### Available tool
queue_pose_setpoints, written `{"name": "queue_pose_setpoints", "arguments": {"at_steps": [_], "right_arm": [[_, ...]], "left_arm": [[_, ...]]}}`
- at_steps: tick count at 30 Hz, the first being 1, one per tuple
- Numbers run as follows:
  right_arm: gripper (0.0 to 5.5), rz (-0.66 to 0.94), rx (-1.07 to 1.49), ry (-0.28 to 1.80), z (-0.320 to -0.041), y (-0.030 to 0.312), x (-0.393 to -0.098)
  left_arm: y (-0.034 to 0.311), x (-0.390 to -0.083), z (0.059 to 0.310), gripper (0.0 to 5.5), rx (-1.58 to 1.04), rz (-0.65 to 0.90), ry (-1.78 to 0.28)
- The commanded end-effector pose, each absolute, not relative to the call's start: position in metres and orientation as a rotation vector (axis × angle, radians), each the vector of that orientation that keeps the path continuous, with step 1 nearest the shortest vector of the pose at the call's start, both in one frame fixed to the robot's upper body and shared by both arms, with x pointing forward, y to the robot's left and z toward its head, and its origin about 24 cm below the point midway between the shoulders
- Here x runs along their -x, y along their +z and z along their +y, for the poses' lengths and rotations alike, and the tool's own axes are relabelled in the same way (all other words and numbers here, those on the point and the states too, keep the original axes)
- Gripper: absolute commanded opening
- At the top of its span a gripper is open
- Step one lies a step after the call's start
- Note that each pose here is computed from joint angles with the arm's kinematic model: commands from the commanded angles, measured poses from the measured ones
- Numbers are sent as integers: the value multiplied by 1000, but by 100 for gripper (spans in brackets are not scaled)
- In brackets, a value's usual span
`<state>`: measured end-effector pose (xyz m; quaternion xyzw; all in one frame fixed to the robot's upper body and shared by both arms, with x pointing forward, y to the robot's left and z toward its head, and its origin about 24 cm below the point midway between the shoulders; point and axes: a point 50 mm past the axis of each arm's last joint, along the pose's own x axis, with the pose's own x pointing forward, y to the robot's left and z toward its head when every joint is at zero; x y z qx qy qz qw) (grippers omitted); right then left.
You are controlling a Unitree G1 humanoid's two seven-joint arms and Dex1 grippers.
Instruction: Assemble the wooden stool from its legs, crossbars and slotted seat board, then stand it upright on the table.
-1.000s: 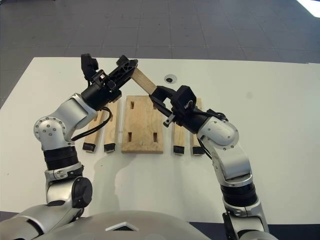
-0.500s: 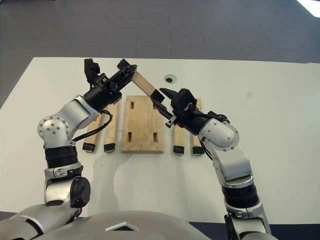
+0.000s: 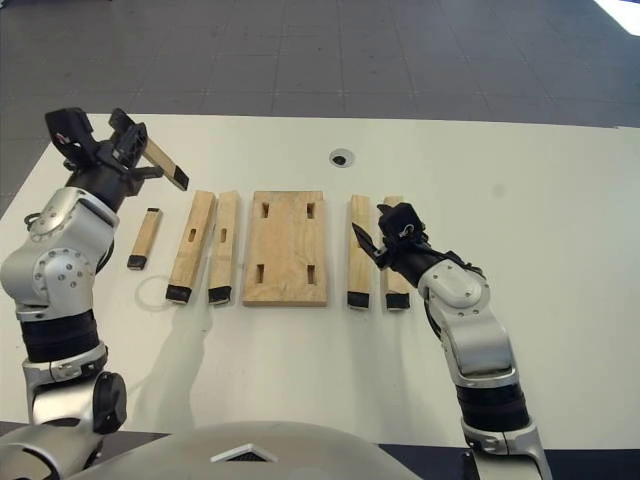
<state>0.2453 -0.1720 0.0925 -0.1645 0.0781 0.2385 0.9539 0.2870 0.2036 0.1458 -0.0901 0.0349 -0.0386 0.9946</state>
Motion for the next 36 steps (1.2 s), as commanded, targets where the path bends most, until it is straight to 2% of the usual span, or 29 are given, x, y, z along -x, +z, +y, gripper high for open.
{"name": "queue_pose_setpoints", "arguments": {"at_steps": [1,4,9,16,25,36], "right_arm": [[270,168,325,461,-168,89,-244],[270,174,329,461,-167,87,-242],[270,188,343,469,-164,83,-241],[270,198,347,472,-163,80,-239],[270,202,351,467,-165,79,-240],[270,199,357,466,-166,81,-240]], "left_arm": [[123,-268,210,43,112,164,-4],[116,-263,218,43,81,180,39],[103,-257,217,43,69,217,29],[119,-263,220,43,74,144,36],[124,-268,204,43,121,137,-9],[97,-267,195,43,131,204,-21]]}}
